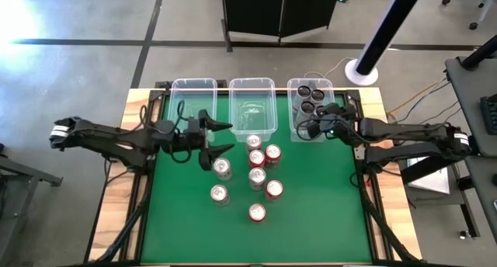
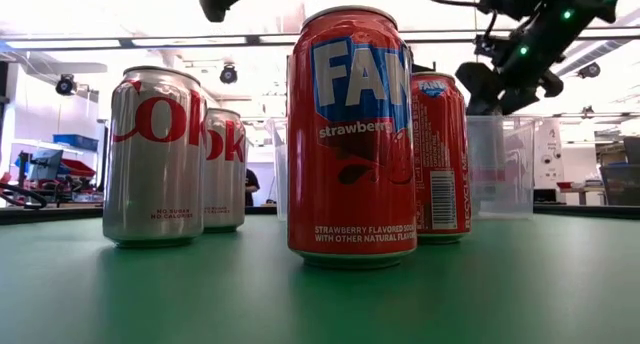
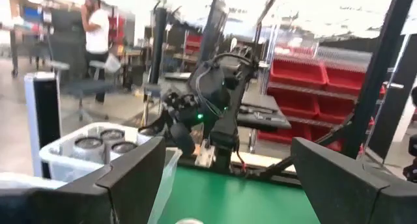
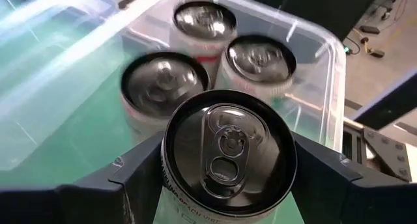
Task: Sort soda cans
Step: Put the white soda can into the top right transparent bin aligned with the other white soda can, then put the bottom right orange soda can into the top center transparent bin
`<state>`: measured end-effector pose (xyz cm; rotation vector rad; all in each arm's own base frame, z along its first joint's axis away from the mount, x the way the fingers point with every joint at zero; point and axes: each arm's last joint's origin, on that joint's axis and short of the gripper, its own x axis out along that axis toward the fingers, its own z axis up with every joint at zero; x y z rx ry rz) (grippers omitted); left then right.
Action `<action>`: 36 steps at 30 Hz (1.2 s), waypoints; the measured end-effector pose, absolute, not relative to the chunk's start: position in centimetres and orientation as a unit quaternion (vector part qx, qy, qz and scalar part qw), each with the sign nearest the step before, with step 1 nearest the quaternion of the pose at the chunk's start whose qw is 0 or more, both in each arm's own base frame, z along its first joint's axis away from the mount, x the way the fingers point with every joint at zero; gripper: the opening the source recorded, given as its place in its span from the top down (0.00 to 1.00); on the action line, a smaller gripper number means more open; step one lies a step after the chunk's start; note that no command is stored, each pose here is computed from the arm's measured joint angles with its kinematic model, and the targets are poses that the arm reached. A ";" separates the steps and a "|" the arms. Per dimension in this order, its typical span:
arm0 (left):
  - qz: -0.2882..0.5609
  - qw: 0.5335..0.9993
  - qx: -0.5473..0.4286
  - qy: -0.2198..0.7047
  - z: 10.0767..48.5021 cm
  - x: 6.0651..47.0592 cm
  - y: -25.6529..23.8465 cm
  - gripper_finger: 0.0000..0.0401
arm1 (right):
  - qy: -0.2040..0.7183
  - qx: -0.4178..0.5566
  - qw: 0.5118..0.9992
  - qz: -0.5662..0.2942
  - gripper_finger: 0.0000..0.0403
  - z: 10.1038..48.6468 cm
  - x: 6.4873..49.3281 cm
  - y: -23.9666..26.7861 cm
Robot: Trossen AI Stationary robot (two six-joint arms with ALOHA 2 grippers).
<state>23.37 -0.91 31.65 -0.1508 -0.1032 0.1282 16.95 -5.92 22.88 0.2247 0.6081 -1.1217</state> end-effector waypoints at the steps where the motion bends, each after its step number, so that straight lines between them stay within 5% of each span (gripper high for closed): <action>1: 0.067 0.994 -0.075 -0.042 32.0 23.4 -0.8 0.21 | 0.286 0.108 0.795 -0.524 0.34 22.5 16.8 -5.9; 10: 0.068 0.997 -0.047 0.008 33.4 23.3 -0.9 0.21 | 0.298 0.093 0.797 -0.518 0.25 22.0 16.7 -5.8; 19: 0.023 0.998 -0.063 -0.016 28.4 22.6 -2.6 0.21 | 0.305 0.053 0.828 -0.467 0.14 24.8 17.5 -5.7; 26: -0.012 0.996 -0.068 -0.052 26.0 21.5 -4.2 0.21 | 0.283 0.044 0.918 -0.275 0.12 29.2 19.2 -3.0; 31: -0.009 0.986 -0.044 -0.160 24.4 20.5 -5.0 0.21 | 0.251 0.005 0.947 -0.203 0.13 28.6 21.0 1.0; 36: 0.015 0.989 -0.041 -0.143 22.8 20.2 -4.9 0.21 | 0.268 -0.012 0.951 -0.155 0.15 26.1 23.0 5.1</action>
